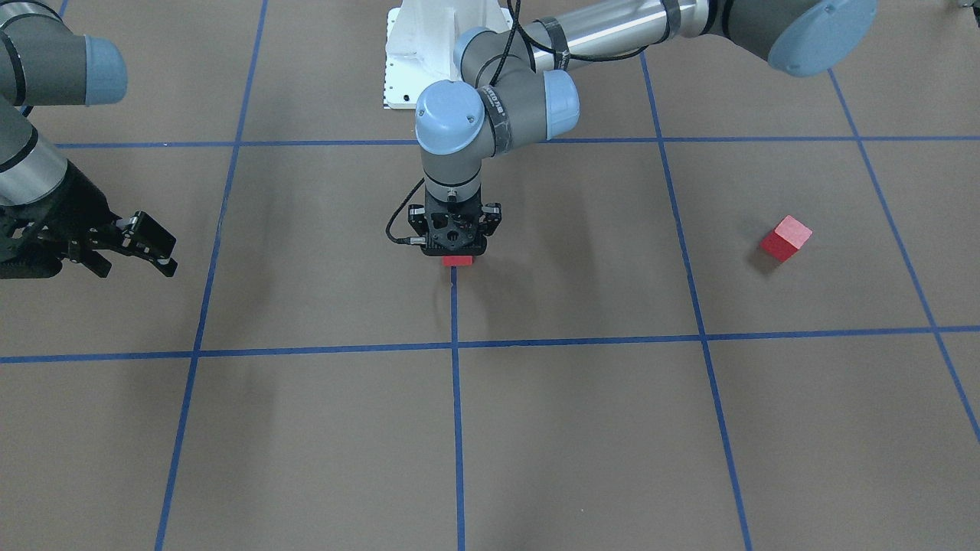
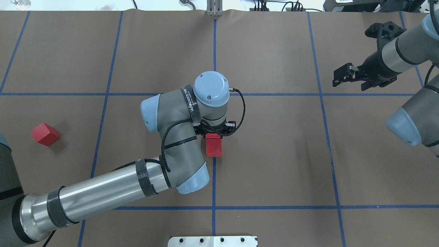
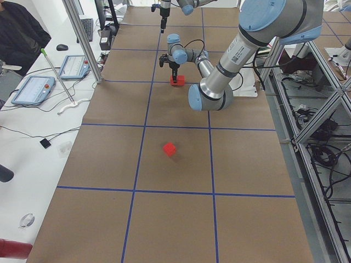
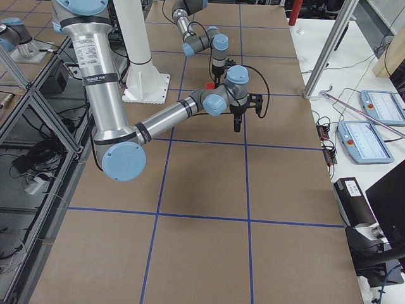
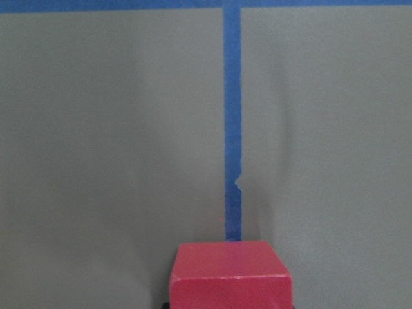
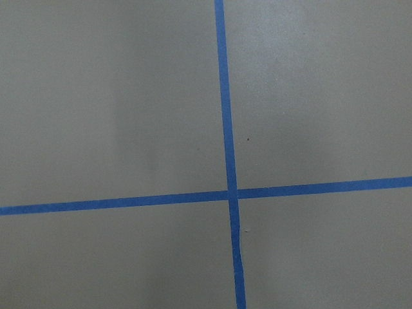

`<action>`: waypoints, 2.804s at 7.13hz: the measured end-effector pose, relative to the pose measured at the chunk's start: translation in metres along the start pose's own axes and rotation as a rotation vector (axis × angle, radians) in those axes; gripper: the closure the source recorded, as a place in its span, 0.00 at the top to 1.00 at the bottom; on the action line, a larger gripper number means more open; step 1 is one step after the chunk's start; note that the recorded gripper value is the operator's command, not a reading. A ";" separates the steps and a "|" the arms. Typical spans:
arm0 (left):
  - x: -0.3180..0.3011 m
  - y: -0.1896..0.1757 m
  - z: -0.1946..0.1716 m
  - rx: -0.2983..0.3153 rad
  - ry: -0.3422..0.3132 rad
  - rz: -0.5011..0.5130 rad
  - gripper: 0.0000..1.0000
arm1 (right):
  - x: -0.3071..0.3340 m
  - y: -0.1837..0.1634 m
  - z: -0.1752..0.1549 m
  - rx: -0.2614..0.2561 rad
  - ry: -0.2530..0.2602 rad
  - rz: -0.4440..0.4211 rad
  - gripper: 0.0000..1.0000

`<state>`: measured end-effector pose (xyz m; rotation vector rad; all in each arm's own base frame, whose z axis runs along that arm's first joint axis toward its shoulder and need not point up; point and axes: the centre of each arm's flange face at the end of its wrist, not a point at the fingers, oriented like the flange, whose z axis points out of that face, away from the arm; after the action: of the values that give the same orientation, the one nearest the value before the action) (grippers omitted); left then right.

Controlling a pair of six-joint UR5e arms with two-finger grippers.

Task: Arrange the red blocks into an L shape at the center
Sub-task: 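Lower the red cube with the left gripper beside the center cube, farther from the robot, then open the left gripper and move it toward the last red cube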

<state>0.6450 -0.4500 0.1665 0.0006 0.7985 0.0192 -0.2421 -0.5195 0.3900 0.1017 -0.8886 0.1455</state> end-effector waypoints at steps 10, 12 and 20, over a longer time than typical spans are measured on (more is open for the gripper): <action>0.003 0.007 0.004 -0.006 -0.001 0.011 0.99 | 0.002 0.000 0.001 -0.002 0.003 0.002 1.00; 0.004 0.008 0.005 -0.005 -0.001 0.014 0.99 | 0.001 0.000 0.001 -0.002 0.002 0.002 1.00; -0.114 0.019 -0.066 0.064 0.036 0.031 0.99 | 0.002 0.001 0.001 -0.002 0.003 0.002 1.00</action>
<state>0.5183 -0.4335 0.2022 0.0737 0.8347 0.0233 -0.2416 -0.5188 0.3924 0.0991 -0.8859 0.1465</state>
